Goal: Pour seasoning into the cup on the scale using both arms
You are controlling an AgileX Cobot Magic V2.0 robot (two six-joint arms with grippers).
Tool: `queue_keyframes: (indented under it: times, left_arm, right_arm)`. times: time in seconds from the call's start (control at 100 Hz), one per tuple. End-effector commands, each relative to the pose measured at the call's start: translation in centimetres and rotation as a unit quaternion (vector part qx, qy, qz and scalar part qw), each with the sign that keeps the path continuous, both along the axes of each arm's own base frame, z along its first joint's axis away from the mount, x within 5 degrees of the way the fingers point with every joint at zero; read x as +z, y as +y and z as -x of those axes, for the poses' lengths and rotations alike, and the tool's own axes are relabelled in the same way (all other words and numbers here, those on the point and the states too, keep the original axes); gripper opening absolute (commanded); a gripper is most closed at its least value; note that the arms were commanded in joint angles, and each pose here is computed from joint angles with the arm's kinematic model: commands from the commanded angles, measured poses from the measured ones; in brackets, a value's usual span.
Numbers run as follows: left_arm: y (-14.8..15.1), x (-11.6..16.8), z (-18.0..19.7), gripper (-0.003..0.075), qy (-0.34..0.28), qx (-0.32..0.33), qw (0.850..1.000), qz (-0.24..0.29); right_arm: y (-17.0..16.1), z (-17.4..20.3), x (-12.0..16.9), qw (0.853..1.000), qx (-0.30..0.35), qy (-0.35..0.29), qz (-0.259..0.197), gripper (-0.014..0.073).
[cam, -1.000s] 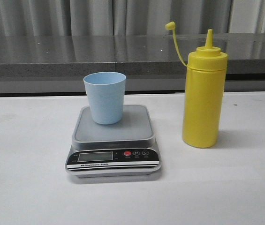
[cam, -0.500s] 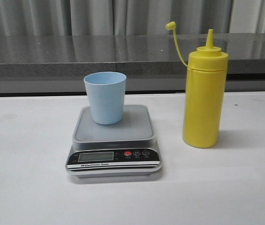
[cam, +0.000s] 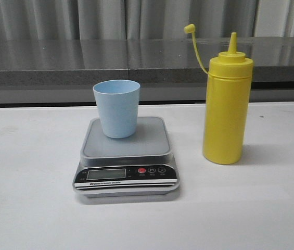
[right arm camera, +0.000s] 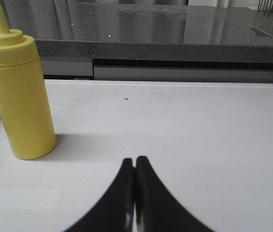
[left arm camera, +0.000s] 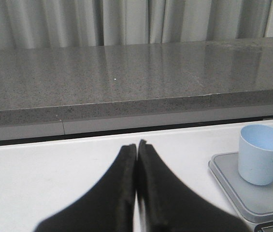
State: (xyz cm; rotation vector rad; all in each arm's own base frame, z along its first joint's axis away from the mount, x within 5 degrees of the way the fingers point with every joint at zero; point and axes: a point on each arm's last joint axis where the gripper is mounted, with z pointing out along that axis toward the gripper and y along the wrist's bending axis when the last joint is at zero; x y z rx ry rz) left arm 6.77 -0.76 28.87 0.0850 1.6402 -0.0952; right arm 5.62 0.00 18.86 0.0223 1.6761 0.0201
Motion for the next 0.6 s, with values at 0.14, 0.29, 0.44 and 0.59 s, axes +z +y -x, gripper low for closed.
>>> queue_keyframes:
  times: [0.14, 0.29, 0.44, 0.59]
  left_arm:
    - [0.0, 1.2, -0.1, -0.002, -0.045, 0.0, 0.999, 0.005]
    - [0.0, -0.2, -0.4, -0.002, -0.044, 0.002, 0.999, -0.019]
    - [0.1, -2.2, -0.2, -0.002, -0.07, 0.007, 0.997, -0.013]
    - [0.3, -4.5, 0.4, -0.002, -0.084, 0.022, 0.996, -0.013]
  right_arm:
    - [0.0, 0.2, 1.6, 0.998, -0.003, -0.063, 0.006, -0.0069]
    - [0.0, 0.2, 1.6, 0.998, -0.003, -0.063, 0.006, -0.0069]
    - [0.0, 0.2, 1.6, 0.998, -0.003, -0.063, 0.006, -0.0069]
    - [0.0, 0.2, 1.6, 0.998, -0.003, -0.063, 0.006, -0.0069]
